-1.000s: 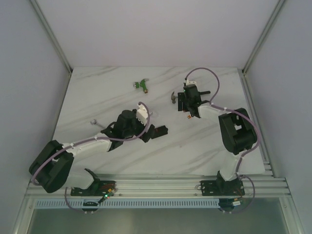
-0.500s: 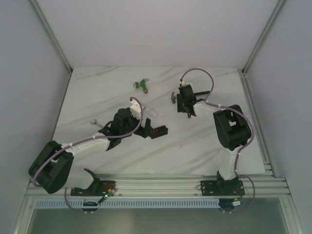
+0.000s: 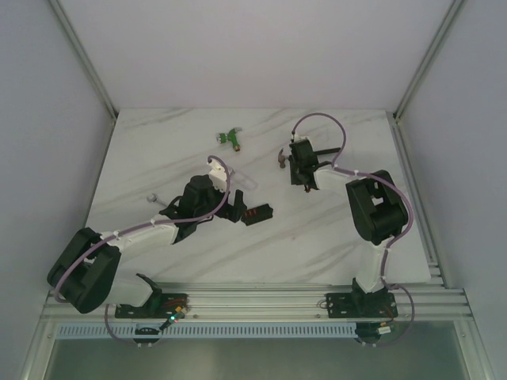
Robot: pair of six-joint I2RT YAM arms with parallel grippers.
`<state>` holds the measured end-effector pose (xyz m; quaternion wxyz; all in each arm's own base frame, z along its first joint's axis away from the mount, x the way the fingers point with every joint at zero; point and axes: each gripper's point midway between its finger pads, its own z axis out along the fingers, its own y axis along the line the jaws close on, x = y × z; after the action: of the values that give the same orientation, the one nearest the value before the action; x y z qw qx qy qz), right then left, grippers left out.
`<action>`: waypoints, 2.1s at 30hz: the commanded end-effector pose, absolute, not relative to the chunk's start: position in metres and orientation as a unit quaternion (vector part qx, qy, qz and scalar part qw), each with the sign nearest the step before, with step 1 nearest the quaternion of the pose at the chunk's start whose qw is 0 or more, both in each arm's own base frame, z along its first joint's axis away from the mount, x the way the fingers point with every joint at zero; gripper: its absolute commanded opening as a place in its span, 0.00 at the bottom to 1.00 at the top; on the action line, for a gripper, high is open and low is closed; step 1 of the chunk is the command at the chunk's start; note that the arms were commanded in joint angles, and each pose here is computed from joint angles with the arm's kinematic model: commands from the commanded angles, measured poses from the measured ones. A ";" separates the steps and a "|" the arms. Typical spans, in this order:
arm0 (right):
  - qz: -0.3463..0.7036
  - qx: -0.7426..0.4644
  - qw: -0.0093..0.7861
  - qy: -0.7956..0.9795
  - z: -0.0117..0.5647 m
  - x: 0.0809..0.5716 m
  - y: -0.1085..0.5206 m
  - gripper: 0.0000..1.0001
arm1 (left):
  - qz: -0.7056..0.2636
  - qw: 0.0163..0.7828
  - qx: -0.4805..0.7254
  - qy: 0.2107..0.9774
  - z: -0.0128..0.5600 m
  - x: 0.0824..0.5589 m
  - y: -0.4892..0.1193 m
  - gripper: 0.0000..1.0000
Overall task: Snap on the fuse box
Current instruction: Adjust the fuse at the center of the board.
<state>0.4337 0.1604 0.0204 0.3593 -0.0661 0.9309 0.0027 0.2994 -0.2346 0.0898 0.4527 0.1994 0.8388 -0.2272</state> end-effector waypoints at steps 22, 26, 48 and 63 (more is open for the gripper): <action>-0.020 -0.185 0.305 0.934 0.014 0.323 0.169 0.47 | -0.251 0.472 0.193 0.823 0.112 0.305 -0.242 1.00; -0.041 -0.169 0.312 0.934 0.014 0.328 0.158 0.50 | -0.250 0.474 0.192 0.822 0.113 0.304 -0.240 1.00; -0.115 -0.050 0.326 0.937 0.022 0.370 0.100 0.59 | -0.241 0.476 0.187 0.825 0.110 0.302 -0.234 1.00; -0.036 -0.050 0.379 0.923 0.049 0.422 0.150 0.65 | -0.248 0.468 0.165 0.832 0.108 0.303 -0.236 1.00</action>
<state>0.4056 0.1358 0.0492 0.3711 -0.0547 0.9256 -0.0504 0.2985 -0.2370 0.1075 0.4642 0.1773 0.8313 -0.2493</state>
